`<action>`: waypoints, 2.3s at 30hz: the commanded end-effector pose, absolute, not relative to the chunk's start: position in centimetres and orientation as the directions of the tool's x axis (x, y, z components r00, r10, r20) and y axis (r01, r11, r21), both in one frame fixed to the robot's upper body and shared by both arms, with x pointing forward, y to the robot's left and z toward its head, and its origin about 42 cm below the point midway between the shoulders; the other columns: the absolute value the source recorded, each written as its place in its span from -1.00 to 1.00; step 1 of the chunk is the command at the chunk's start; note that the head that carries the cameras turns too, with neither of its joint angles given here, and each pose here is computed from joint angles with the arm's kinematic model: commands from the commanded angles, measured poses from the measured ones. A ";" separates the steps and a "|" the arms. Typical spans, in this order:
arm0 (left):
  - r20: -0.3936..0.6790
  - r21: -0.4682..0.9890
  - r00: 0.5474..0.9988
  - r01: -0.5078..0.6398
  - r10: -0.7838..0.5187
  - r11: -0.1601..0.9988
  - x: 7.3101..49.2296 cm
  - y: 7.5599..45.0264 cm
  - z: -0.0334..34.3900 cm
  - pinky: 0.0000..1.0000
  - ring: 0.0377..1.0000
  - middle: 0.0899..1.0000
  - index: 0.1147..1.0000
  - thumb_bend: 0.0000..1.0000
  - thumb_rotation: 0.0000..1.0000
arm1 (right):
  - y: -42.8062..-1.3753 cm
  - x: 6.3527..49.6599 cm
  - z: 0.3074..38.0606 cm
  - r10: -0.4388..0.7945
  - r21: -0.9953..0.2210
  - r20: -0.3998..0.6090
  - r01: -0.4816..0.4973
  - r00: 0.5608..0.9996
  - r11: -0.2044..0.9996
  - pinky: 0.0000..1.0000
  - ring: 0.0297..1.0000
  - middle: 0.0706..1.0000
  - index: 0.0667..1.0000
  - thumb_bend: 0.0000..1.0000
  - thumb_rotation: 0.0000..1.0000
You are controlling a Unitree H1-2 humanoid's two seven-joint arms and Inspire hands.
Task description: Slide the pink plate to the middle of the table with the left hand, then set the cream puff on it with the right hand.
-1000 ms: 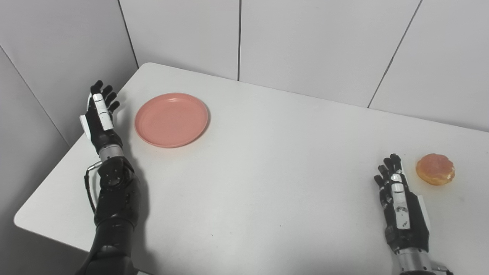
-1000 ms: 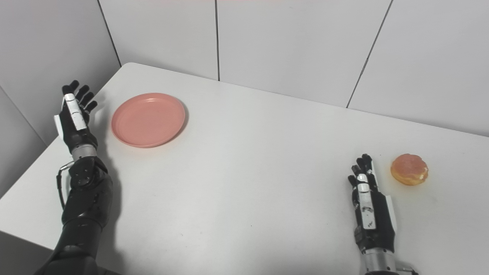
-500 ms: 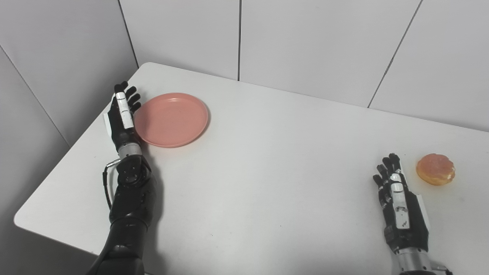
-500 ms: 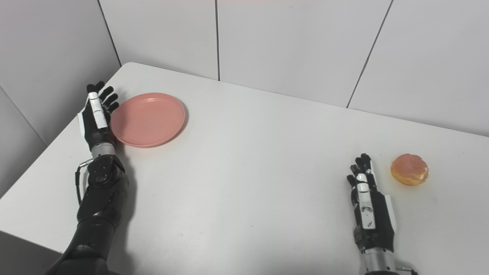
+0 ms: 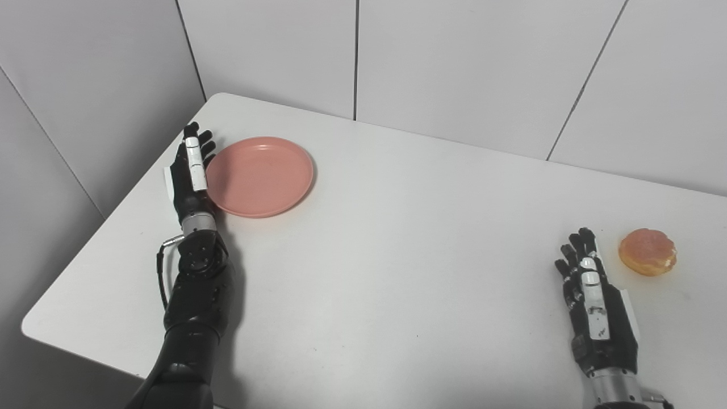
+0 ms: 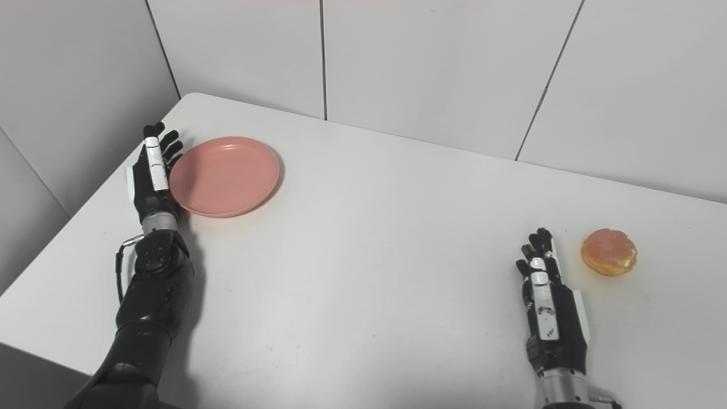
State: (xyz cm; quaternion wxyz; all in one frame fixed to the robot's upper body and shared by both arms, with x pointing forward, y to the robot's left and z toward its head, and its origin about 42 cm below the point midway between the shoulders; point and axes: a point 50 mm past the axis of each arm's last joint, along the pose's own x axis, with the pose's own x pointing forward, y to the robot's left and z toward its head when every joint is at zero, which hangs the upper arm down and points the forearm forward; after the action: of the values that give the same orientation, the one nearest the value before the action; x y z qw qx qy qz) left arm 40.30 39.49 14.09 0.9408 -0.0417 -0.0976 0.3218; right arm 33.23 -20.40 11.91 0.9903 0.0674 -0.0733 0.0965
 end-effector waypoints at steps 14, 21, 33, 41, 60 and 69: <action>0.203 -0.111 0.792 -0.566 0.576 0.817 41.2 38.7 14.9 0.70 0.64 0.62 0.61 0.42 1.00 | -20.7 33.3 12.1 0.178 0.119 0.195 -0.203 0.965 0.972 1.00 1.00 1.00 1.00 0.08 0.72; 0.197 -0.091 0.842 -0.494 0.502 0.865 41.3 37.4 14.4 0.71 0.68 0.66 0.65 0.46 1.00 | -20.8 33.3 12.1 0.179 0.108 0.199 -0.204 0.963 0.973 1.00 1.00 1.00 1.00 0.11 0.73; 0.199 -0.058 0.904 -0.375 0.379 0.925 41.3 34.8 14.7 0.69 0.67 0.62 0.62 0.49 1.00 | -20.7 33.3 12.3 0.173 0.105 0.202 -0.197 0.964 0.975 1.00 1.00 1.00 1.00 0.09 0.73; 0.192 -0.055 0.921 -0.334 0.338 0.941 41.2 33.7 14.9 0.66 0.68 0.66 0.60 0.49 1.00 | -20.7 33.4 12.2 0.179 0.107 0.204 -0.204 0.963 0.973 1.00 1.00 1.00 1.00 0.10 0.74; 0.184 -0.042 0.954 -0.235 0.239 0.971 40.8 31.0 15.3 0.64 0.65 0.59 0.59 0.42 1.00 | -20.6 33.3 12.4 0.174 0.104 0.202 -0.198 0.964 0.975 1.00 0.99 1.00 1.00 0.13 0.72; 0.173 -0.005 0.969 -0.179 0.177 0.984 40.6 29.4 15.4 0.67 0.65 0.59 0.58 0.43 1.00 | -20.6 33.2 12.7 0.175 0.096 0.205 -0.198 0.963 0.976 1.00 0.99 1.00 1.00 0.10 0.74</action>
State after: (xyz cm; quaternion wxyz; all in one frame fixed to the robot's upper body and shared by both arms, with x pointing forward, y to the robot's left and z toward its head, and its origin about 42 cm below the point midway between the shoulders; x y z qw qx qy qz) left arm 40.08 30.38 14.06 0.9911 -0.0040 -0.0657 0.1156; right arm 33.29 -20.44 12.01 0.9909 0.0584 -0.0744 0.0955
